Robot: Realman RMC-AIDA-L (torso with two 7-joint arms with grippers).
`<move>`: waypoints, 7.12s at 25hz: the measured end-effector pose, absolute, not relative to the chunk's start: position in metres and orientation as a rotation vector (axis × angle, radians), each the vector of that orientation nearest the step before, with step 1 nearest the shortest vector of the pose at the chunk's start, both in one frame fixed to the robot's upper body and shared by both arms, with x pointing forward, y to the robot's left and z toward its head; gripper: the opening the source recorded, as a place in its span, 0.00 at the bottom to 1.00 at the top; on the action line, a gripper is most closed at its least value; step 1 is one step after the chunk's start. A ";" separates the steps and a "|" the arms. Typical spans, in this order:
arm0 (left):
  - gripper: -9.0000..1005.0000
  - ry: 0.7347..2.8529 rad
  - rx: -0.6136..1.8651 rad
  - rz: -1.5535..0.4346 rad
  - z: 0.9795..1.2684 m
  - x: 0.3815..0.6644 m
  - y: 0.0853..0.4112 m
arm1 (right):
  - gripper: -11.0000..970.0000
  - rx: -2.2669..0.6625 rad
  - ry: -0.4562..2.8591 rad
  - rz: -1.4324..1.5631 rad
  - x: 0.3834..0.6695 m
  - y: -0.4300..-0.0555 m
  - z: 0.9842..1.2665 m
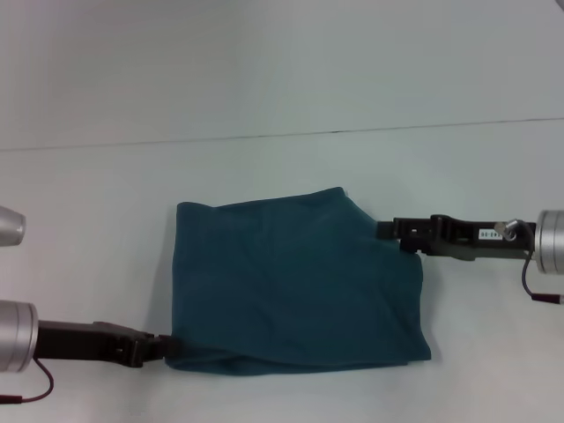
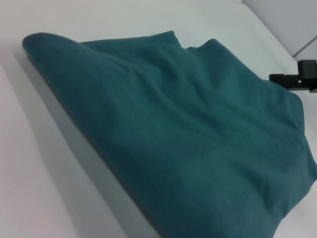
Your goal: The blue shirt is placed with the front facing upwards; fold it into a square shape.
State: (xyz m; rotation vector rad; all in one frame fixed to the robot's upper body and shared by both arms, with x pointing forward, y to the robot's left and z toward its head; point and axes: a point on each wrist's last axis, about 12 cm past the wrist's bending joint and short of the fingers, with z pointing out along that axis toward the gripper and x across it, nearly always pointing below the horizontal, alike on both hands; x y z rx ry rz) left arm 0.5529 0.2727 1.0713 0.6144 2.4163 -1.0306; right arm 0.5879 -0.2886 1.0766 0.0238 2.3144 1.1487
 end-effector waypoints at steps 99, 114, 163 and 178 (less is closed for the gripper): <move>0.02 2.439 0.631 -0.992 1.070 0.554 0.276 | 0.05 0.116 2.255 1.111 0.575 -0.304 1.059; 0.45 2.229 0.397 -1.046 1.093 0.573 0.283 | 0.62 0.043 2.131 1.056 0.594 -0.326 1.099; 0.87 2.307 0.541 -1.051 1.060 0.574 0.218 | 0.05 -0.407 2.258 0.733 0.639 -0.222 1.096; 0.87 2.303 0.538 -1.042 1.065 0.577 0.218 | 0.40 -0.025 2.375 0.919 0.617 -0.292 1.095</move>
